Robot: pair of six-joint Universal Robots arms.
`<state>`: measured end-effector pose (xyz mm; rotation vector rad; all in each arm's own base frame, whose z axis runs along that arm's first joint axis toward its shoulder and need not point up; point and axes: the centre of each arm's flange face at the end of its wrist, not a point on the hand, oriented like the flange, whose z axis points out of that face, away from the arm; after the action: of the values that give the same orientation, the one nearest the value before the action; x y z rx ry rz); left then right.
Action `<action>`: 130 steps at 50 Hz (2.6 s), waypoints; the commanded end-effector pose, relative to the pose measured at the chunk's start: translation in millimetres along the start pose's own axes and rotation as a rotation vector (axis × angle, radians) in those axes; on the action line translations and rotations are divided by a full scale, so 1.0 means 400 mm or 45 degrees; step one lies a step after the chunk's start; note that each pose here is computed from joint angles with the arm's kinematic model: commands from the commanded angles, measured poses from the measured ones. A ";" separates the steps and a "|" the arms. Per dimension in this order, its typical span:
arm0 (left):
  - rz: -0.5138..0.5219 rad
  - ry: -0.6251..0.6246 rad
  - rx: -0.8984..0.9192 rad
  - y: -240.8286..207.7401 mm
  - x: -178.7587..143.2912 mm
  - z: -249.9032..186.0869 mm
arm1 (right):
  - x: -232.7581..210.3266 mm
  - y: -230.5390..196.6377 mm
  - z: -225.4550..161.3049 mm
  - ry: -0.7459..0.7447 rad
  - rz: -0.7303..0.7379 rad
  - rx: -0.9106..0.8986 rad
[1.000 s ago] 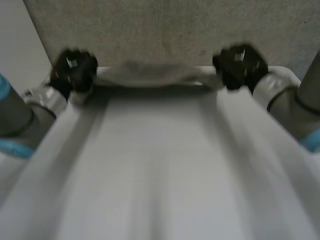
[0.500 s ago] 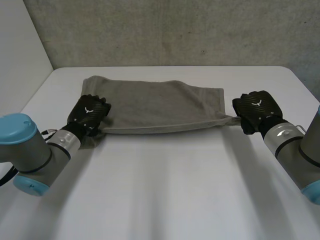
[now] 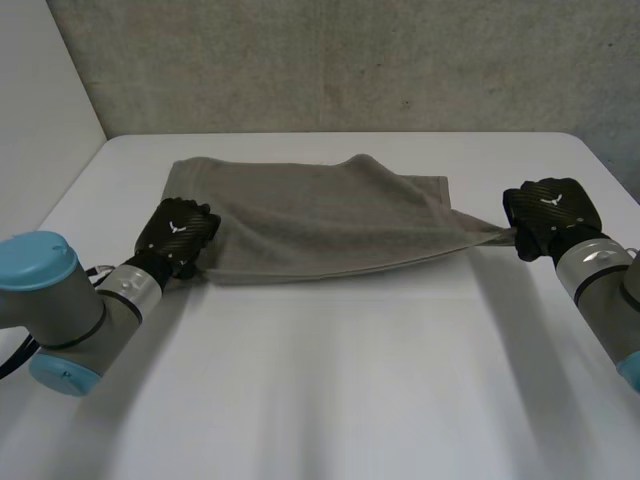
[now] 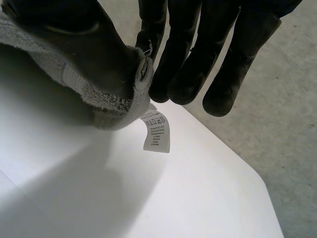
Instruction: Fold the towel.
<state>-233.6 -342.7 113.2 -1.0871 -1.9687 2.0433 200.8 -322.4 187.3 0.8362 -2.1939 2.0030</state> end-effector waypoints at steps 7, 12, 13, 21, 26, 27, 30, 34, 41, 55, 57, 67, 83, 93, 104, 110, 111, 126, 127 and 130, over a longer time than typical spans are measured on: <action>-0.010 0.006 0.002 -0.003 0.002 -0.002 | 0.000 0.004 -0.001 0.005 0.004 -0.013; -0.011 0.016 -0.005 0.004 0.008 -0.002 | -0.003 0.011 -0.001 0.000 0.004 -0.024; -0.012 0.017 -0.007 0.006 0.009 -0.002 | -0.003 0.011 -0.001 0.000 0.004 -0.024; -0.009 0.017 -0.011 0.008 0.007 0.000 | -0.004 0.014 -0.001 0.000 0.003 -0.030; -0.021 0.032 -0.039 0.011 0.009 -0.003 | -0.004 0.016 0.001 0.001 -0.003 -0.033; -0.028 0.040 -0.057 0.012 0.010 -0.005 | -0.004 0.016 0.002 0.001 -0.003 -0.033; -0.047 0.063 -0.102 0.015 0.016 -0.013 | -0.003 0.015 0.002 0.002 -0.003 -0.033; -0.070 0.093 -0.156 0.021 0.026 -0.024 | -0.001 0.015 0.003 0.005 -0.003 -0.032; -0.078 0.104 -0.174 0.028 0.028 -0.020 | -0.001 0.014 0.005 0.006 -0.003 -0.031; -0.074 0.087 -0.173 0.030 0.017 -0.008 | -0.004 0.022 0.007 0.001 -0.003 -0.041; -0.056 0.089 -0.182 0.036 0.019 -0.008 | -0.004 0.022 0.007 0.001 -0.003 -0.041; 0.084 0.060 -0.189 0.034 0.009 -0.003 | 0.004 0.018 0.011 0.010 0.001 -0.035; 0.128 -0.113 0.074 -0.237 -0.119 -0.055 | 0.077 -0.161 -0.052 0.013 0.001 0.009; 0.051 -0.107 0.266 -0.454 -0.165 -0.179 | 0.128 -0.338 -0.141 0.010 -0.027 0.146; 0.054 -0.124 0.247 -0.442 -0.200 -0.206 | 0.153 -0.380 -0.159 -0.042 -0.082 0.118; -0.012 -0.064 0.114 -0.339 -0.178 -0.155 | 0.122 -0.298 -0.086 -0.097 -0.161 -0.018; -0.028 -0.049 0.087 -0.316 -0.173 -0.140 | 0.118 -0.282 -0.072 -0.106 -0.170 -0.041; -0.052 -0.006 0.051 -0.187 -0.188 0.055 | 0.067 -0.200 0.094 -0.054 -0.192 -0.003; -0.037 -0.014 0.083 -0.195 -0.196 0.082 | 0.062 -0.211 0.118 -0.030 -0.201 0.052; 0.010 -0.063 0.197 -0.251 -0.227 0.134 | 0.073 -0.292 0.155 0.069 -0.186 0.228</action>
<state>-218.7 -386.2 213.2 -1.0258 -1.9252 2.0597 218.6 -363.6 267.9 1.0174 -2.1002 1.9057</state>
